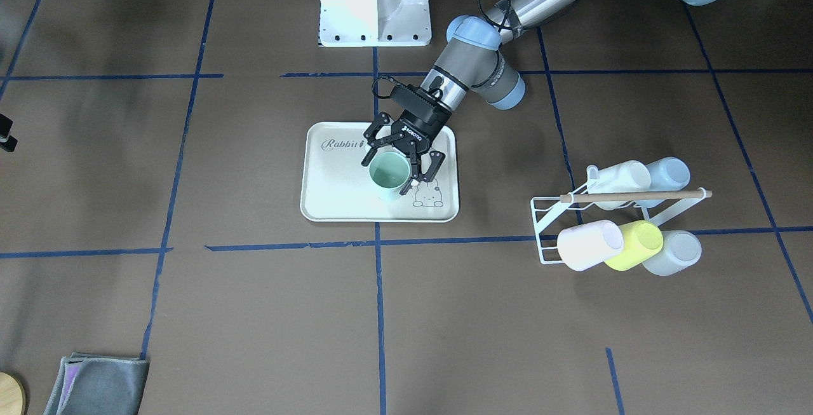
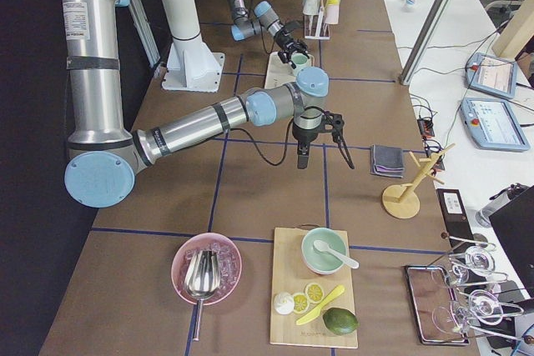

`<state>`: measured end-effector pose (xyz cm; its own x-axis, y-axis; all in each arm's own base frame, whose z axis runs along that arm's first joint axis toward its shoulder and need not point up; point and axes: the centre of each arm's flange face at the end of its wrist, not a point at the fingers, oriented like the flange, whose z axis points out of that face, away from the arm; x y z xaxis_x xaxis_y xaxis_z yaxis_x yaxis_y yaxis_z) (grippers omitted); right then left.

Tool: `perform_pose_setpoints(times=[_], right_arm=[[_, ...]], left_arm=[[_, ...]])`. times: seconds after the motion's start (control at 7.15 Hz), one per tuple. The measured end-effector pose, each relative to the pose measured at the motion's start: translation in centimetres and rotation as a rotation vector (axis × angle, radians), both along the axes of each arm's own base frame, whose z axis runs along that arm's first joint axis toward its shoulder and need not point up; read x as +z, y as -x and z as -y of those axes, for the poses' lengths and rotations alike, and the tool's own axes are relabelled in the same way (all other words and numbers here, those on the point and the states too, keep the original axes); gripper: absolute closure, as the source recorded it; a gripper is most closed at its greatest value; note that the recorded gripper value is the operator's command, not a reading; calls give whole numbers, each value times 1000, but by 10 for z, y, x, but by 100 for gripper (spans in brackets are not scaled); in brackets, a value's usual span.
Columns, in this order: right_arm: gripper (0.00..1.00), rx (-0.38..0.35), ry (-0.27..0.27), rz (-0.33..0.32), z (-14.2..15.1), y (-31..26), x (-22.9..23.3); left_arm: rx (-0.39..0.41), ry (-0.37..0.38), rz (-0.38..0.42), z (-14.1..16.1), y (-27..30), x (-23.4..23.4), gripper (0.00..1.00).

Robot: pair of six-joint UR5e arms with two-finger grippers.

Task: Pick up and place green cup on tray

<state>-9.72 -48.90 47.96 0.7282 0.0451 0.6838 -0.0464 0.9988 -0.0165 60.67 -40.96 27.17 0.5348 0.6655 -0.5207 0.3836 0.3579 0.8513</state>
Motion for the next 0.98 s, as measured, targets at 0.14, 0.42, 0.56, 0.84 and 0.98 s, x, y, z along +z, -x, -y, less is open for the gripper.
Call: perform_pose_setpoints(times=[0.14,0.42,0.56,0.84,0.98], right_arm=[[0,0,1,0,0,0,0],[0,0,3,-1,-1,0,1],[0,0,3,-1,-1,0,1],[0,0,3,-1,-1,0,2],[0,0,3,-1,-1,0,2]], left_arm=[[0,-5,0,0,1,-2,1],[-2,-12,-11,0,2,-13,1],[-3,-12,-12,0,6,-23,1],[-7,-3,11,-2,23,-62,1],[2,5,35,0,38,-84,1]])
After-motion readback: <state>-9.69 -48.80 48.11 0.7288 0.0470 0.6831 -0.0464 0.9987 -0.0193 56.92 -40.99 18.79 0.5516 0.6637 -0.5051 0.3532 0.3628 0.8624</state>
